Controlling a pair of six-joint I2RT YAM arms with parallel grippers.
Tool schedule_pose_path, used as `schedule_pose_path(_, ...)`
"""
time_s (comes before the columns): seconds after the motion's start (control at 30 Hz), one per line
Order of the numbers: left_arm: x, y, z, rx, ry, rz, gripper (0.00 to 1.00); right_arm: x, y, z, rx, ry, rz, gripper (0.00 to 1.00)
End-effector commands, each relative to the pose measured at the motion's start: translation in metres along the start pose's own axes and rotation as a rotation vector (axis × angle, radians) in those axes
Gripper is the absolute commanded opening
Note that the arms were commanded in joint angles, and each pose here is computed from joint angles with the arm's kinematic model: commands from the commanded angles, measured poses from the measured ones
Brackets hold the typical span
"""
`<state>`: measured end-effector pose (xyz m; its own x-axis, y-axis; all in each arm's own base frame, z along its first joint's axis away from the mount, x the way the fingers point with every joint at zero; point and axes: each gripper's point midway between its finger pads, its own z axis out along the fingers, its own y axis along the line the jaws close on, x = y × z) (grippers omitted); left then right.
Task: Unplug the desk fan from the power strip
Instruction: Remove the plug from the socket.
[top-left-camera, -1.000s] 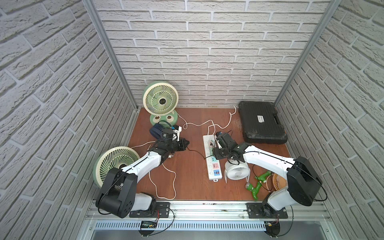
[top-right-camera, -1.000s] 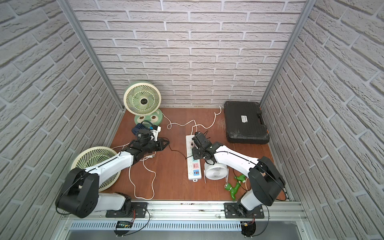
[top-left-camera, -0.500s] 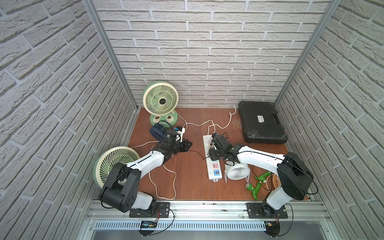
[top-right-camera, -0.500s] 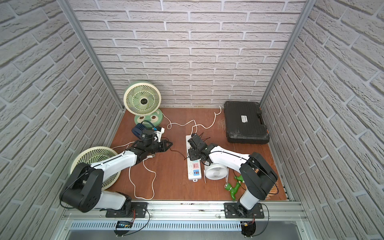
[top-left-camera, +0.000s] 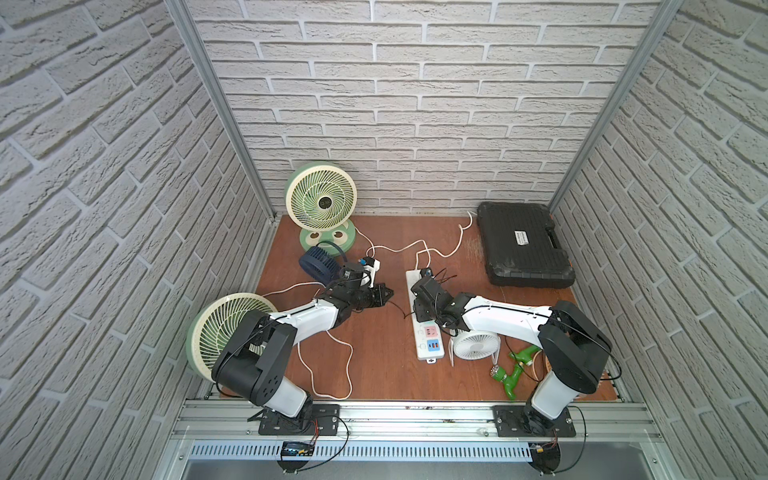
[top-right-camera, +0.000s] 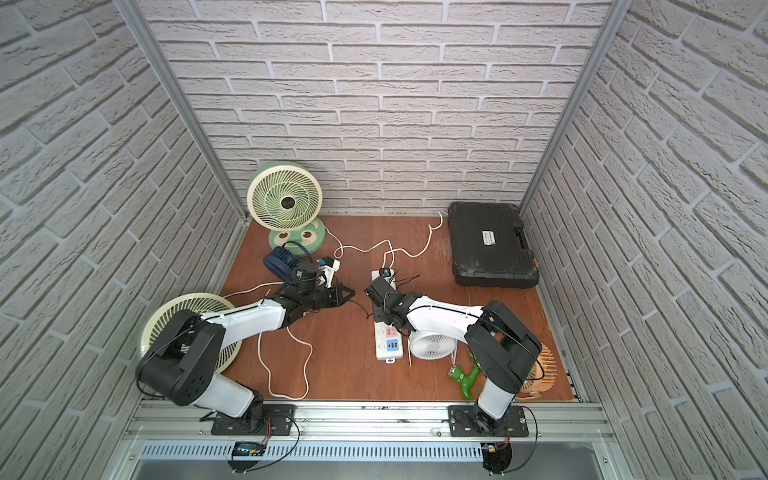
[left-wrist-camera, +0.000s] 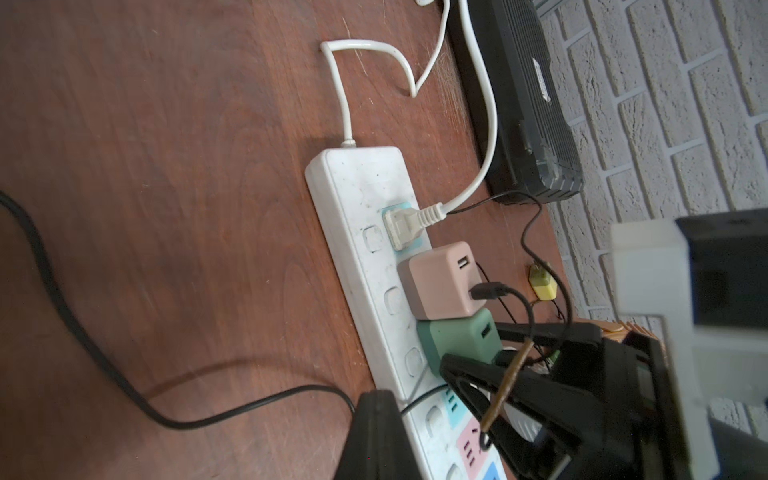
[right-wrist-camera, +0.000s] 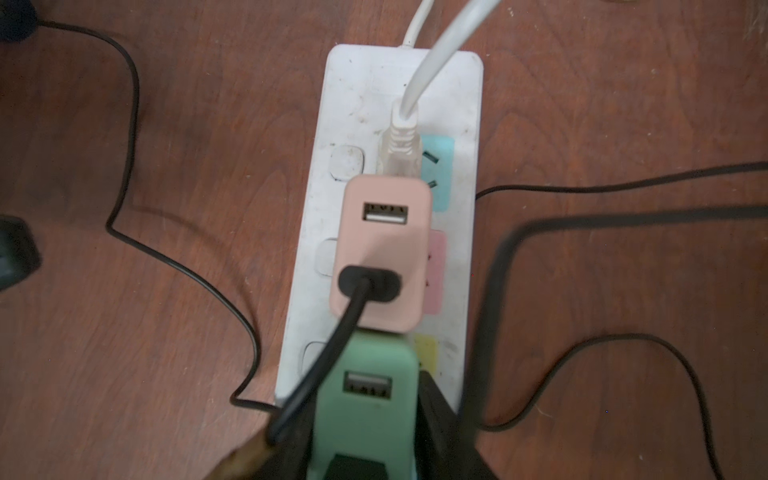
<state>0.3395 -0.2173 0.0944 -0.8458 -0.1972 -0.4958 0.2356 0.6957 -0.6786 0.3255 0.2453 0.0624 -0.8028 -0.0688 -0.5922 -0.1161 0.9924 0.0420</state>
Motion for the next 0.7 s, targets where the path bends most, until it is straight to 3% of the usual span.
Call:
schedule_pose_path(0.0,-0.014,-0.022,0.007,0.076,-0.033,0.035,0.00,-0.018,0.011,-0.004,0.006,-0.072,0.023,0.31)
schedule_pose_path(0.27,-0.005,-0.031,0.033,0.114,0.014,0.033,0.00,-0.013,0.012,-0.001,0.025,-0.072,0.020,0.20)
schedule_pose_path(0.67,0.006,-0.031,0.069,0.166,0.065,-0.010,0.00,-0.009,0.010,0.000,0.033,-0.066,0.028,0.18)
